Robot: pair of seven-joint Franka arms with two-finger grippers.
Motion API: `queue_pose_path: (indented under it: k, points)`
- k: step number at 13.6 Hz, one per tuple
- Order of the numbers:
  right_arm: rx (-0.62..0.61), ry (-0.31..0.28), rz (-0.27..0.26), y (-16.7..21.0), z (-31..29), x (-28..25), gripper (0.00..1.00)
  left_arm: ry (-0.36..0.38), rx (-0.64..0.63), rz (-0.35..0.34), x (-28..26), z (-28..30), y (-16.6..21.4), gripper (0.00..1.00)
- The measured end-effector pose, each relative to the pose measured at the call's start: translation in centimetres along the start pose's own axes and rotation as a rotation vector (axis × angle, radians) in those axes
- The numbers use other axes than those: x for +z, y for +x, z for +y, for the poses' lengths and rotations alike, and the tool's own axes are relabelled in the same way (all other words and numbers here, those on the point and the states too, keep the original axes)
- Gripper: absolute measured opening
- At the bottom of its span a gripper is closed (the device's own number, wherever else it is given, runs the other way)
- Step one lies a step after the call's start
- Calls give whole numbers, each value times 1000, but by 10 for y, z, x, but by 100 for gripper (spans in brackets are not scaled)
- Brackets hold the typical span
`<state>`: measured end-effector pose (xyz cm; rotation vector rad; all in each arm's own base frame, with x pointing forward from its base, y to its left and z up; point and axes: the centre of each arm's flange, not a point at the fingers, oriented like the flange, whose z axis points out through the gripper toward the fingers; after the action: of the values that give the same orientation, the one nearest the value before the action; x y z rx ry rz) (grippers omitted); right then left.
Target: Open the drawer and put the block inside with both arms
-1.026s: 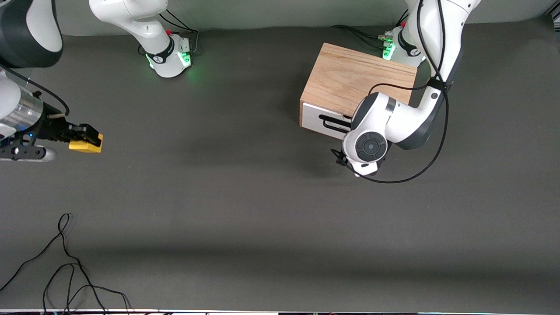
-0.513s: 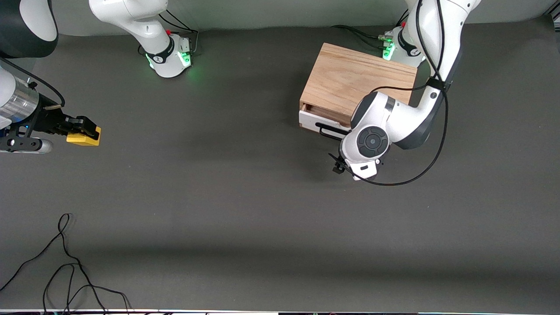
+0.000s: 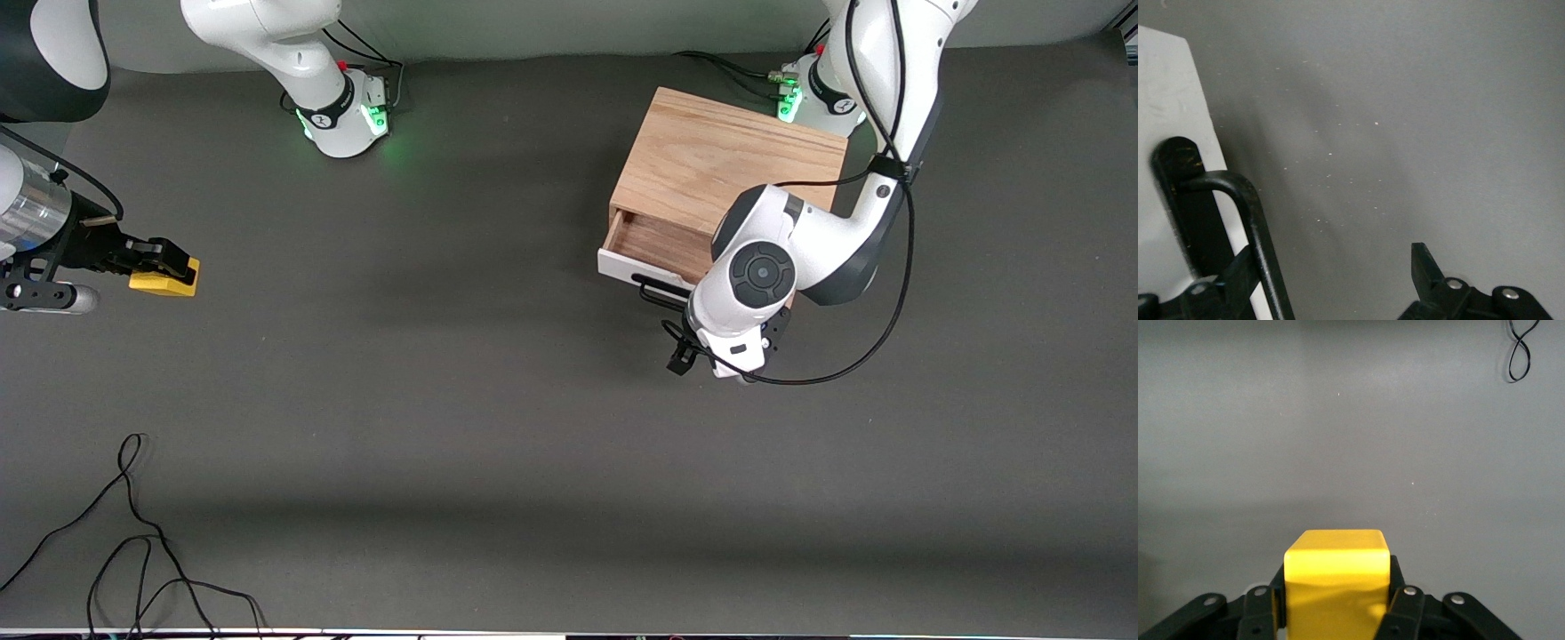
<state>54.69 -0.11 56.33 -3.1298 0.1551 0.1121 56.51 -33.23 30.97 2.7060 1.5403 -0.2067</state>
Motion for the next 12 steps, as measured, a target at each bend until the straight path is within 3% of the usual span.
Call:
queue_pose_path:
  k: [7,10,12]
  points:
    - [-83,0,0,0,0,0,55,-68,70,11,-9,11,-3,100]
    - [-92,-1,1,0,0,0,55,-131,91,22,-44,26,2,100]
    - [-94,-1,1,0,0,0,55,-129,103,30,-87,34,9,100]
